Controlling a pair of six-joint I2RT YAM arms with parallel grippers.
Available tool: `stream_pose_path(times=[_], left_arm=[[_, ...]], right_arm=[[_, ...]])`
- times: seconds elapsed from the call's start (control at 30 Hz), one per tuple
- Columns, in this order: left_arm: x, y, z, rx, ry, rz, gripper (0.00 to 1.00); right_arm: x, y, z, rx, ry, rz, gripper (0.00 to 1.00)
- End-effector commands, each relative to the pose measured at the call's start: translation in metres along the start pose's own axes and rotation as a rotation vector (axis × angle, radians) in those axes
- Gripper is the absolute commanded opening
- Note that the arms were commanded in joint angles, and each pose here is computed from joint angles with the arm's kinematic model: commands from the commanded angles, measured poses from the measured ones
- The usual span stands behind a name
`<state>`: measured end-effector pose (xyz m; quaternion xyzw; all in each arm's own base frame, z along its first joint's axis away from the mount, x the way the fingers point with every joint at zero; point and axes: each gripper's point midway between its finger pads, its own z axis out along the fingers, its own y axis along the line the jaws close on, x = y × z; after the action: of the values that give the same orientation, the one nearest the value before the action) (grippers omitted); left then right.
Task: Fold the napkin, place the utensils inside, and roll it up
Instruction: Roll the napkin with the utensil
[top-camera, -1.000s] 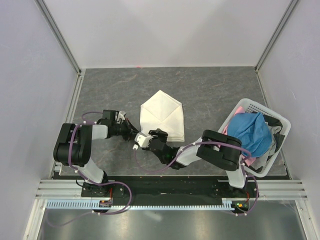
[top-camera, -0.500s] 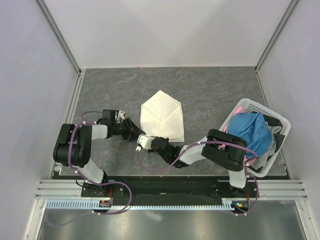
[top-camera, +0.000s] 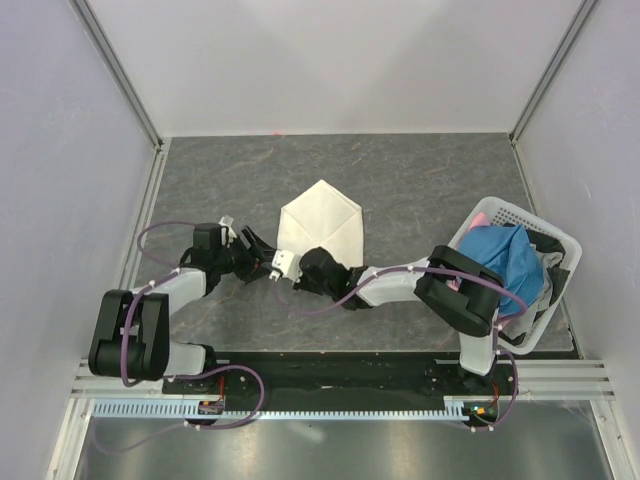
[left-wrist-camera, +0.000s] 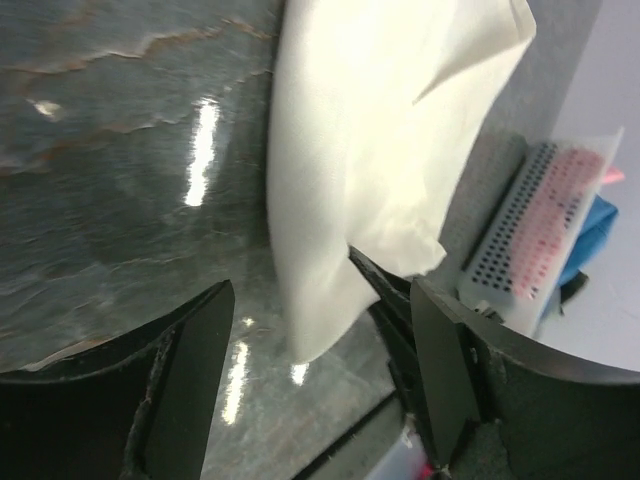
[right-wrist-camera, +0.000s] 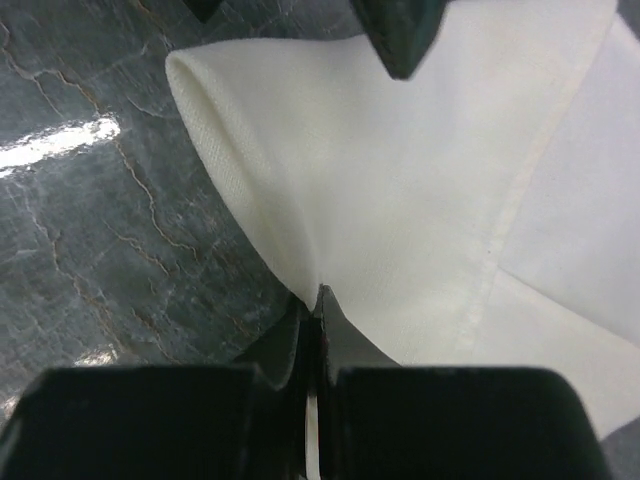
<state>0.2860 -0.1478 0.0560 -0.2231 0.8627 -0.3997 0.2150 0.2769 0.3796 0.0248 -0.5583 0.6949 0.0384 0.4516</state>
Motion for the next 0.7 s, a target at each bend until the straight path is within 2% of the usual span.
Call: stream_pose_path(times=[0.0, 0.2, 0.27, 0.33, 0.37, 0.43, 0.47, 0.53, 0.67], left_arm=[[-0.019, 0.017, -0.012, -0.071, -0.178, 0.093, 0.80], [-0.026, 0.021, -0.022, -0.069, -0.281, 0.162, 0.83], [-0.031, 0.010, -0.026, -0.018, -0.319, 0.219, 0.83], [-0.034, 0.002, -0.028, 0.025, -0.350, 0.266, 0.83], [-0.034, -0.003, -0.030, 0.045, -0.354, 0.305, 0.83], [-0.034, -0.009, -0.031, 0.077, -0.365, 0.350, 0.83], [-0.034, -0.014, -0.032, 0.097, -0.364, 0.378, 0.83], [-0.030, -0.018, -0.032, 0.125, -0.364, 0.413, 0.83], [-0.027, -0.027, -0.030, 0.171, -0.361, 0.501, 0.83]], right_arm=[[-0.010, 0.014, -0.014, -0.219, 0.020, 0.138, 0.00], [-0.015, 0.012, -0.019, -0.402, 0.055, 0.253, 0.00], [-0.007, 0.017, -0.021, -0.463, 0.103, 0.291, 0.00], [-0.017, 0.010, -0.021, -0.516, 0.093, 0.352, 0.00], [-0.007, 0.016, -0.021, -0.553, 0.141, 0.378, 0.00], [-0.019, 0.011, -0.023, -0.632, 0.127, 0.437, 0.00], [-0.009, 0.018, -0.024, -0.677, 0.180, 0.467, 0.00], [-0.019, 0.012, -0.024, -0.735, 0.165, 0.513, 0.00], [-0.007, 0.015, -0.020, -0.827, 0.248, 0.596, 0.00]])
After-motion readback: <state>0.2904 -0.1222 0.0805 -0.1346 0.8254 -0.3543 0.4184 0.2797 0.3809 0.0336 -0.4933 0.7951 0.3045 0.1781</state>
